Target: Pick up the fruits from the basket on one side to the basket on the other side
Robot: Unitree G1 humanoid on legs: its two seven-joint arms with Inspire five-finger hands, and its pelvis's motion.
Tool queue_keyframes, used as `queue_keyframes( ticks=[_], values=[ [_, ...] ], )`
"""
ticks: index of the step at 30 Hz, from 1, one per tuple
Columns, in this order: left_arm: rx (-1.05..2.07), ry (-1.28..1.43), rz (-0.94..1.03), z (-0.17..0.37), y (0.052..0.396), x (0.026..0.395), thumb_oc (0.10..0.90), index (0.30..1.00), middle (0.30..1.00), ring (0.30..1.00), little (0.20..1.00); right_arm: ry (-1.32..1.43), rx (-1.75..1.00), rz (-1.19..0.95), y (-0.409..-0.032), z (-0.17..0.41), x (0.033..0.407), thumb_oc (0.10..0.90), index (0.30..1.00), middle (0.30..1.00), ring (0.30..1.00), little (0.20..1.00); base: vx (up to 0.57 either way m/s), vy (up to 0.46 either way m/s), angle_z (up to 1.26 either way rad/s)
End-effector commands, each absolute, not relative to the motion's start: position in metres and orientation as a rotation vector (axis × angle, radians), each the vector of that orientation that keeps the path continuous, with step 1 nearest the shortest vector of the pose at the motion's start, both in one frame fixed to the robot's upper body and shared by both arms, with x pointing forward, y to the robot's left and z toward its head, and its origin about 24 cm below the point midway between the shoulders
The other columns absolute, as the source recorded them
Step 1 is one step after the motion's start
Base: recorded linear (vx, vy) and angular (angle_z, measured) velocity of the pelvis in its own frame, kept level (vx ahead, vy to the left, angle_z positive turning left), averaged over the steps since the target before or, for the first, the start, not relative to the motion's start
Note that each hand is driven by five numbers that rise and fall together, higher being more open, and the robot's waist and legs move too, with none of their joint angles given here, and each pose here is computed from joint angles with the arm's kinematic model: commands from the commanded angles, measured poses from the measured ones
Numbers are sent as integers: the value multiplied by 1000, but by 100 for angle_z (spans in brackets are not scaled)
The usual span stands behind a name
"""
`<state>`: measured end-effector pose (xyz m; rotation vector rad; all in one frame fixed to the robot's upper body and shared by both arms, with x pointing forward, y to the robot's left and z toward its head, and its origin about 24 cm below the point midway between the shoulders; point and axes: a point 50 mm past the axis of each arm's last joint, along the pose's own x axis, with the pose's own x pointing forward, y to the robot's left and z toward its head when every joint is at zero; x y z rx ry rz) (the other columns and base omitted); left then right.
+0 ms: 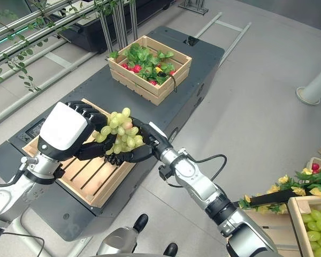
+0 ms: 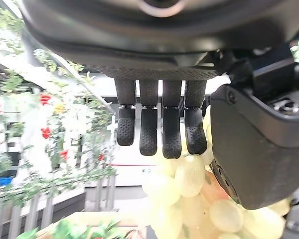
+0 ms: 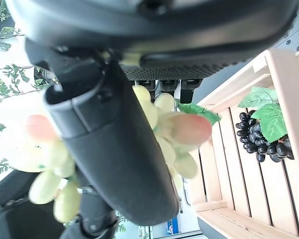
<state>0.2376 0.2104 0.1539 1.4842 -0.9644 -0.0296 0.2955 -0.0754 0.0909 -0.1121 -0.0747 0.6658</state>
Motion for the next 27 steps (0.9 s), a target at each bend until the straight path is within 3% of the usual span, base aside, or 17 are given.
queue_keyframes(
  ticks=[1,2,3,6,7,23,24,25,26,27],
  values=[
    [1282,-1141,-4,181,187,236,400,300,300,300,300,-218,-68,760,-51,118,296,800,900,900,900,900,0,0,0],
    [1278,-1141,-16,181,186,236,400,300,300,300,300,-221,-64,757,-51,118,296,607,611,611,611,611,0,0,0],
    [1276,-1141,-20,181,186,236,400,300,300,300,300,-221,-63,755,-51,118,296,585,578,578,578,578,0,0,0],
    [1272,-1143,-44,180,183,235,400,300,300,300,300,-232,-48,722,-51,118,297,406,309,309,309,309,0,0,0],
    [1265,-1142,-43,179,182,236,400,300,300,300,300,-233,-44,717,-52,118,298,400,300,300,300,300,0,0,0],
    [1277,-1098,-49,172,184,237,400,300,300,300,300,-253,-26,650,-59,121,299,400,300,300,300,300,0,0,0],
    [1280,-1097,-45,173,184,237,400,300,300,300,300,-249,-24,659,-59,120,299,474,411,411,411,411,0,0,0],
    [1282,-1095,-40,173,185,237,400,300,300,300,300,-248,-27,675,-59,121,298,667,700,700,700,700,0,0,0],
    [1283,-1094,-37,174,186,237,400,300,300,300,300,-248,-30,686,-59,121,298,800,900,900,900,900,0,0,0],
    [1287,-1095,-30,174,187,238,400,300,300,300,300,-251,-34,698,-60,121,297,800,900,900,900,900,0,0,0]
  ],
)
